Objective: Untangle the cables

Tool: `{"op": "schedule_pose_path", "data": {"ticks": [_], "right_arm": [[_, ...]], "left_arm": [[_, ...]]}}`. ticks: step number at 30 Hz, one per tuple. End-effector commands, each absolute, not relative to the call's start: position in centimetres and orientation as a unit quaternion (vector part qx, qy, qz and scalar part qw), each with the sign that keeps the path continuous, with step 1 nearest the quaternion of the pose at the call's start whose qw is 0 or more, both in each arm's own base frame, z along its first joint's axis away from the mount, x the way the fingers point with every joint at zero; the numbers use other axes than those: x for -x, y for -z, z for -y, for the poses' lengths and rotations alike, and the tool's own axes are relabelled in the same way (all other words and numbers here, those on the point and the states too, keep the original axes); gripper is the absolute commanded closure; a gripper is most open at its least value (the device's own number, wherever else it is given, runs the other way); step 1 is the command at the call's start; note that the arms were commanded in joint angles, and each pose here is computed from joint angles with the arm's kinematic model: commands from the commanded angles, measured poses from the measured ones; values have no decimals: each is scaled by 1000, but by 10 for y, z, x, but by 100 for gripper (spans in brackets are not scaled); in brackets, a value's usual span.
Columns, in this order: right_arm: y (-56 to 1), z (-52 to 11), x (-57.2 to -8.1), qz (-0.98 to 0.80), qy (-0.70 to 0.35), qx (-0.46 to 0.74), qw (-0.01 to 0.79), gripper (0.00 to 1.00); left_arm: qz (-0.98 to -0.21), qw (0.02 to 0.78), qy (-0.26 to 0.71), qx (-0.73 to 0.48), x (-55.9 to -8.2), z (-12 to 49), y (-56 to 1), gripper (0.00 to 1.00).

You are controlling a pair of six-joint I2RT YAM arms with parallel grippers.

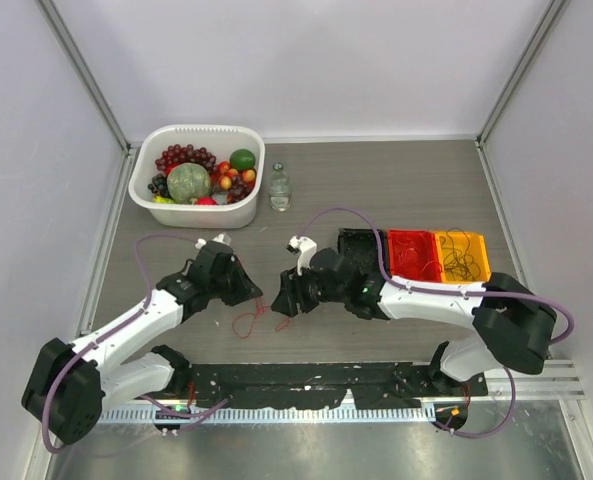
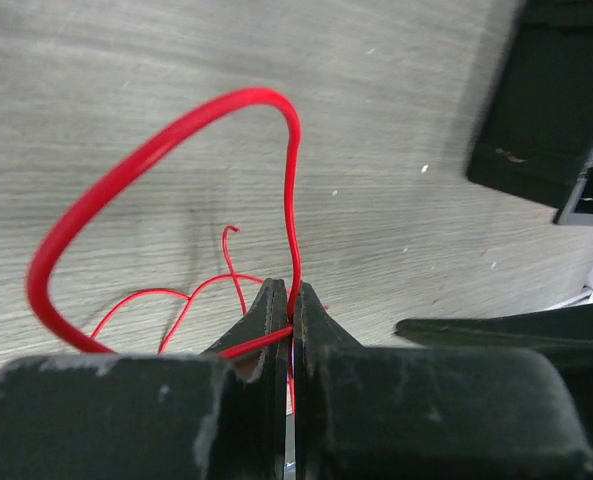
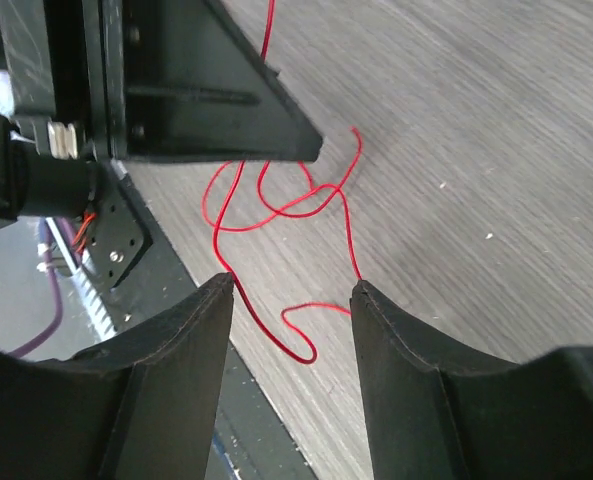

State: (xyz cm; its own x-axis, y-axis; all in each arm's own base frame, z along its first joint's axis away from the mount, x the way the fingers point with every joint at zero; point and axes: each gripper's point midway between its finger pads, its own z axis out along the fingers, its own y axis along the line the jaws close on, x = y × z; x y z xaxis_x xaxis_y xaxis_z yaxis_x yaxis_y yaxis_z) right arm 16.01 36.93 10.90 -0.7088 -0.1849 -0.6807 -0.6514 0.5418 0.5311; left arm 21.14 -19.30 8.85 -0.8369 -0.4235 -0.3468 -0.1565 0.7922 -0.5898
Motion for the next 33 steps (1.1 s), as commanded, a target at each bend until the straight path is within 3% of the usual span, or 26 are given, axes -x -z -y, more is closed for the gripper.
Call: {"op": "schedule_pose_path", "data": {"ticks": [1, 10, 17, 24, 27, 29, 30, 31, 33], "right_arm": [[-121, -372, -186, -823, -388, 234, 342, 43], [-96, -387, -177, -833, -401, 244, 294, 42], [-104, -383, -183, -833, -388, 244, 309, 42], [-128, -374, -203, -826, -395, 224, 334, 41], [-134, -375, -210, -826, -393, 222, 339, 40], [-133, -374, -218, -830, -386, 217, 339, 37], [-137, -376, -221, -831, -386, 216, 338, 35], [-130, -377, -222, -837, -381, 215, 329, 21], [-126, -385, -224, -845, -375, 219, 311, 19]], "left_arm": [[-901, 238, 322, 168, -214, 205, -85, 100], [-901, 213, 340, 166, -205, 211, -71, 99], [-895, 237, 335, 173, -200, 199, -79, 57], [-889, 273, 318, 185, -191, 176, -108, 26], [-884, 304, 299, 193, -189, 159, -127, 18], [-880, 326, 281, 201, -188, 146, -140, 4], [-878, 335, 273, 205, -187, 140, -148, 1], [-875, 346, 268, 209, -186, 134, -156, 0], [-870, 366, 257, 209, -183, 123, -170, 0]]}}
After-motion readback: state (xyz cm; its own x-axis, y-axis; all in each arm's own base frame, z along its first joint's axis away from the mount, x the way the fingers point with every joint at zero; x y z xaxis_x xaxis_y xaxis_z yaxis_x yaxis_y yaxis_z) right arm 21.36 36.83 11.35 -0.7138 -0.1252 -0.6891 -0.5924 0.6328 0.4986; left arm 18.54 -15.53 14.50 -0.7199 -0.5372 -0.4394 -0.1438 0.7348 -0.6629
